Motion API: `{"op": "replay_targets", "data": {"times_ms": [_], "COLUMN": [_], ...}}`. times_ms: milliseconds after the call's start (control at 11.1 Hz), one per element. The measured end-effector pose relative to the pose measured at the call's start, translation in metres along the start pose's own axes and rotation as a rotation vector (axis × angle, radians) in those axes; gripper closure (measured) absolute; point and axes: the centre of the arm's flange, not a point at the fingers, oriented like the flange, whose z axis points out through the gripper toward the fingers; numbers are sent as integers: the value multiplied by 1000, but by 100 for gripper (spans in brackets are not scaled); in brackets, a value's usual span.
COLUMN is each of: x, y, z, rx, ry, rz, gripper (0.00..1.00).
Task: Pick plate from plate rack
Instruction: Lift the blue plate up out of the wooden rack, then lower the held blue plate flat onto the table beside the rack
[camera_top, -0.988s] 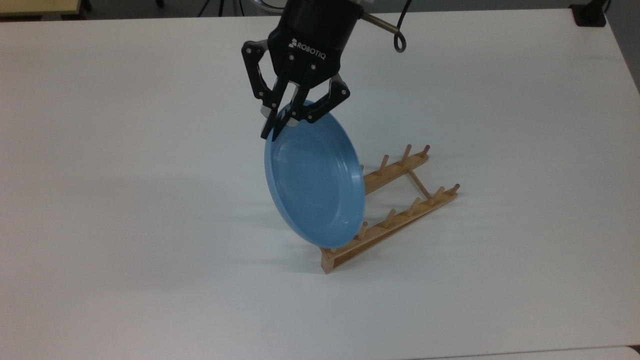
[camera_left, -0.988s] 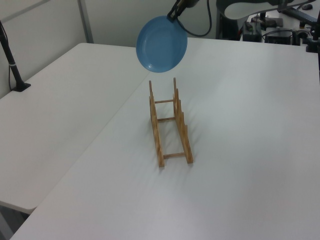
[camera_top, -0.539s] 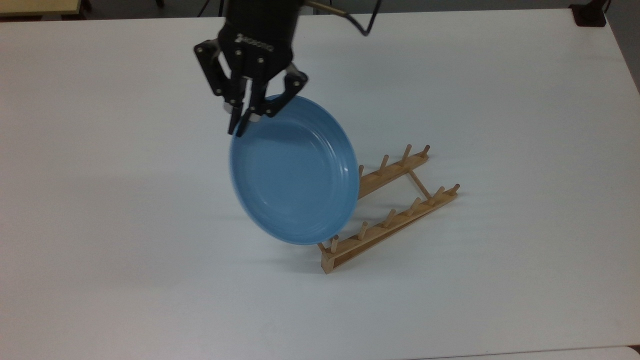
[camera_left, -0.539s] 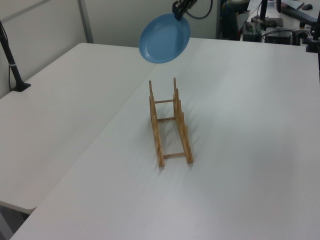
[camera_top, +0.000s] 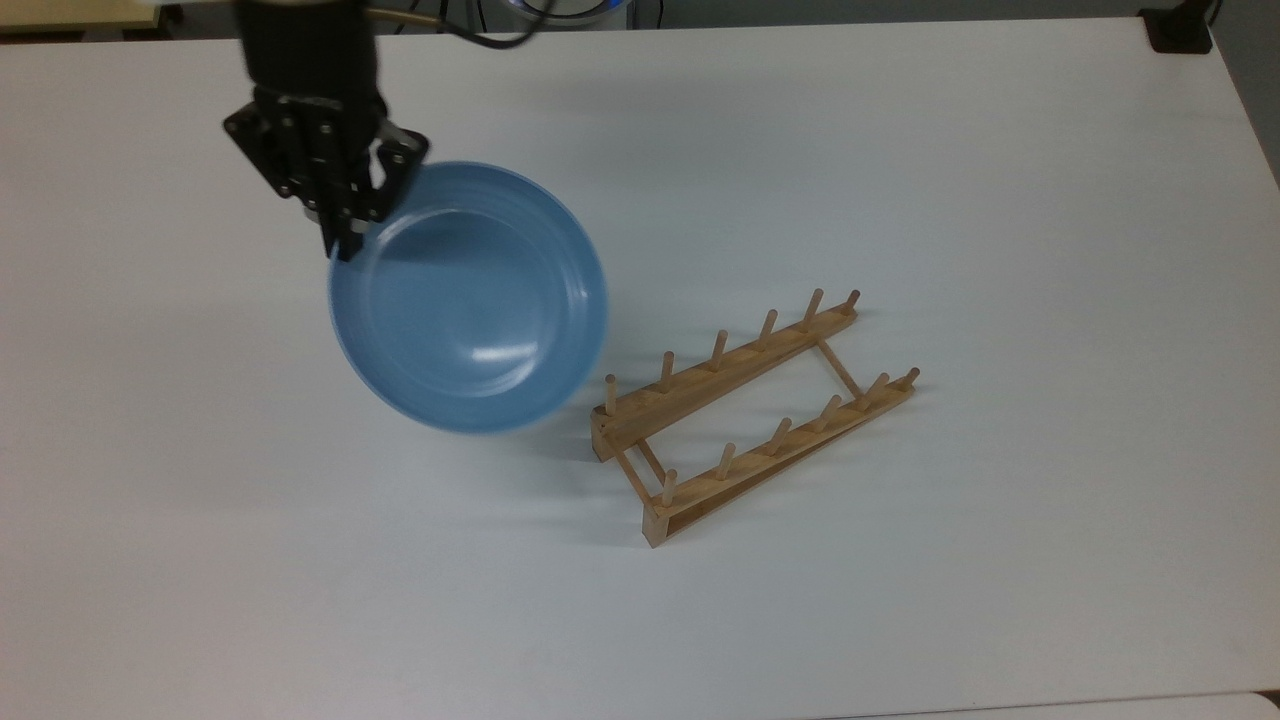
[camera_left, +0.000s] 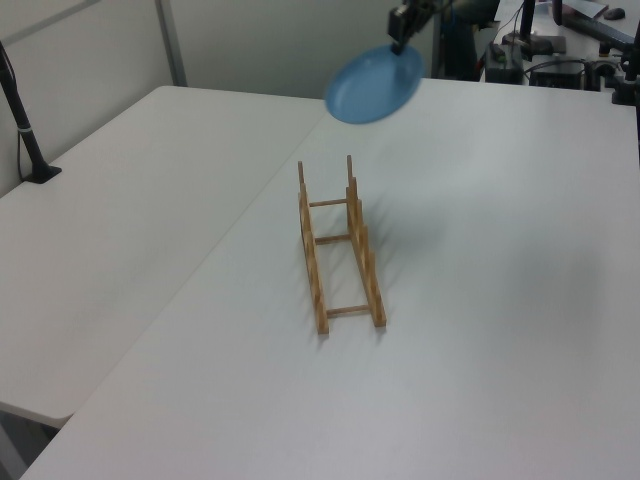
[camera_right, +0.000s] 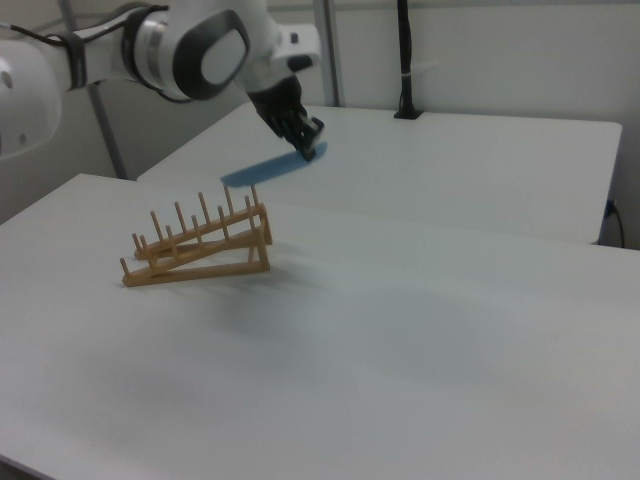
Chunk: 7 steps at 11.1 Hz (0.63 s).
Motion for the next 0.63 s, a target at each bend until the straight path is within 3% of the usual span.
{"op": "replay_targets", "data": {"times_ms": [449,629], "x": [-28,-37], "y": [68,95], "z": [50,62], "rx": [53,124], "ry": [-131,-144], "rz": [-183,-151], "gripper": [93,93]}}
